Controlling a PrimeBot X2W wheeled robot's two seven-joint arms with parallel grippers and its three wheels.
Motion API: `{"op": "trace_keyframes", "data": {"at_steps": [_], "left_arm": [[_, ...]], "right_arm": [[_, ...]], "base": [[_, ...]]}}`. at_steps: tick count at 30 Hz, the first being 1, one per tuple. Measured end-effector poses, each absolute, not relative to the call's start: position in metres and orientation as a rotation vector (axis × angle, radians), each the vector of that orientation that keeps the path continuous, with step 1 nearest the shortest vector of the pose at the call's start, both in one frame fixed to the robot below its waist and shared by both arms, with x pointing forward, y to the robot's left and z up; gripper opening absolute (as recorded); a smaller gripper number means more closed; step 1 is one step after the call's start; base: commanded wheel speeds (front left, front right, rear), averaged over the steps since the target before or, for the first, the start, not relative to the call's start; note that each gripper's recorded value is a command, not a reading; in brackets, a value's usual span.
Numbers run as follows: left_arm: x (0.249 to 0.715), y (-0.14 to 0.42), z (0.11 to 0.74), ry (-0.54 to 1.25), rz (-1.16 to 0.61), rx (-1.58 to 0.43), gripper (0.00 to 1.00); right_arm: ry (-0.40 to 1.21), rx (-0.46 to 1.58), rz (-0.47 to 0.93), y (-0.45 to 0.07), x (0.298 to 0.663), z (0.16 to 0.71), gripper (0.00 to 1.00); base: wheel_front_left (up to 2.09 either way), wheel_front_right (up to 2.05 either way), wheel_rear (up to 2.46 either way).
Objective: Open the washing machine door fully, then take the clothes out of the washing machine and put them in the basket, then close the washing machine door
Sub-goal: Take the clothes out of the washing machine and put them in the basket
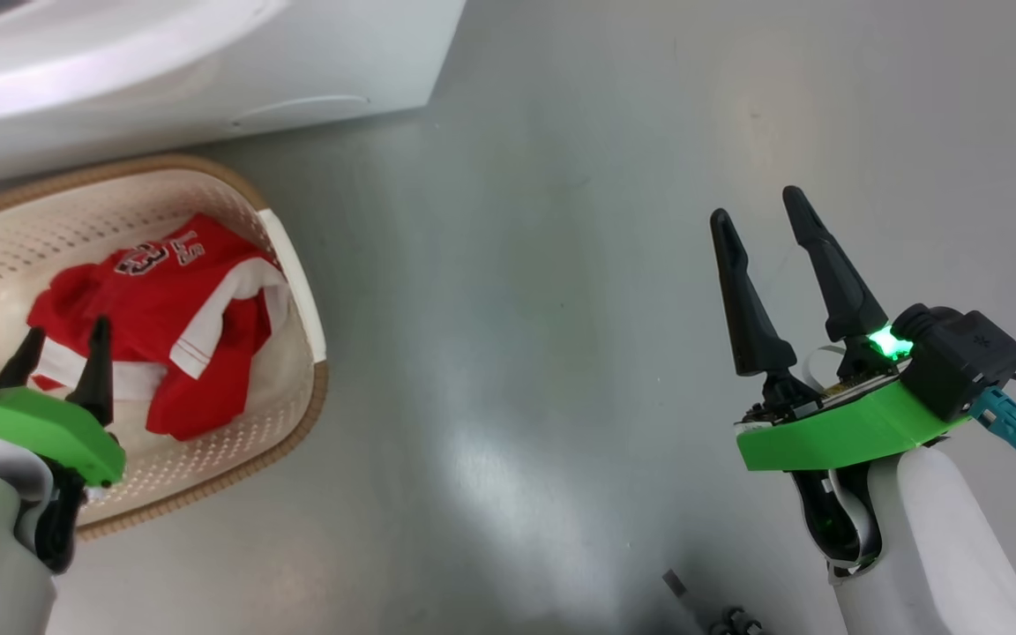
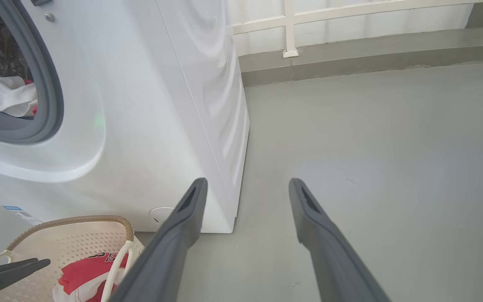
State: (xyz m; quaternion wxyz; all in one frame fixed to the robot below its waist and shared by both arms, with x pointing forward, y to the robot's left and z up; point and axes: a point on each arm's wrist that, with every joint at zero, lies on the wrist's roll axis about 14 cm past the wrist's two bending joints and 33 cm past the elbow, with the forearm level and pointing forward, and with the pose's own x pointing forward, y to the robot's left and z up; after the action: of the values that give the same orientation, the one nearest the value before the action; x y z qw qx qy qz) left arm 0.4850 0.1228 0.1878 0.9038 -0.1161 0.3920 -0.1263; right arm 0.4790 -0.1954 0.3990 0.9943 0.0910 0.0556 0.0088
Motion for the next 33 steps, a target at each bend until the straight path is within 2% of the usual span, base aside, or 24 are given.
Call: {"op": "trace_keyframes", "data": {"at_steps": [11, 17, 33], "left_arm": [[0.49, 0.13, 0.234, 0.704, -0.216, -0.294, 1.0], [0.5, 0.13, 0.276, 0.587, -0.22, -0.306, 1.0], [0.475, 0.144, 0.368, 0.361, -0.197, -0.297, 1.0]], "right_arm": [[0.062, 0.162, 0.038, -0.191, 0.476, 0.425, 1.0], [0.041, 0.155, 0.037, -0.19, 0.466, 0.44, 1.0], [-0.021, 0.158, 0.027, -0.191, 0.429, 0.477, 1.0]], "base": [[0.0, 0.0, 0.0], [0.0, 0.0, 0.0], [0.0, 0.0, 0.0]]}}
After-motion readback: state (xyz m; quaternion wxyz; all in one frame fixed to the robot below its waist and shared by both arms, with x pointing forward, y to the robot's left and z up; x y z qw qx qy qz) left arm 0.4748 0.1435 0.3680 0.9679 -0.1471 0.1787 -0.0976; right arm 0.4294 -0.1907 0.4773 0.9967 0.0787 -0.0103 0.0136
